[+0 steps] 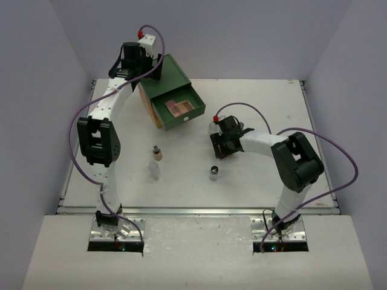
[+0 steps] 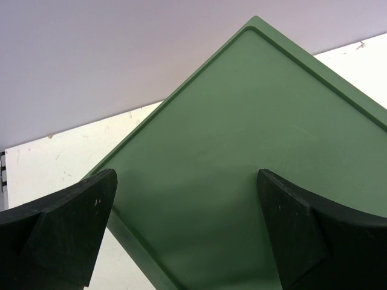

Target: Organize the makeup

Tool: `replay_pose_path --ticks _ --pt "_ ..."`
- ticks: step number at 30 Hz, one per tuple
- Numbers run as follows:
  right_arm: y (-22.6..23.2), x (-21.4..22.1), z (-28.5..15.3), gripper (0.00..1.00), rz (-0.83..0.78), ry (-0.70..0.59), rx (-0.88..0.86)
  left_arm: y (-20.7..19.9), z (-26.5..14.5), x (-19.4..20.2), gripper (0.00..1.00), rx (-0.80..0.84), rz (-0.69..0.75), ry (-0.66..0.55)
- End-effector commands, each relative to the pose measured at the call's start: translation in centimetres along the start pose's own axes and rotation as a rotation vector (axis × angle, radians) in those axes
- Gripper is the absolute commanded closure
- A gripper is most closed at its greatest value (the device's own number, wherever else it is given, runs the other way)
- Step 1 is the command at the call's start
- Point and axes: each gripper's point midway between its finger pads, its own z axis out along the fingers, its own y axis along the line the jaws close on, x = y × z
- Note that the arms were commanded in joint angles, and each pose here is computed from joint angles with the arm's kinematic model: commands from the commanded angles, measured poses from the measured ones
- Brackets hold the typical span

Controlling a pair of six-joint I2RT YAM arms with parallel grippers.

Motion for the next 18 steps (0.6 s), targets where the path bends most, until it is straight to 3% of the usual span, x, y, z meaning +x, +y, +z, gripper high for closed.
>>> replay_pose_path --ticks 1,9,15,18 --pt "-0.5 1.1 -1.4 0.66 -0.049 0.004 0.029 0.7 -0.2 0.7 0.00 -0.027 0.021 0.031" --pt "1.4 -4.8 -8.9 0.67 -0.103 -0.221 -0.024 0.6 -0.1 0.5 0.00 -0.025 0.019 0.025" --pt "2.4 -10.6 -16.2 0.67 -0.243 -0.426 -0.076 0.6 -0.1 0.7 0.00 -0.024 0.017 0.029" --pt "5.4 -16.4 -21.9 0.69 -0.287 -0.631 -0.196 0.7 0.0 0.6 0.00 -0.026 0.017 0.029"
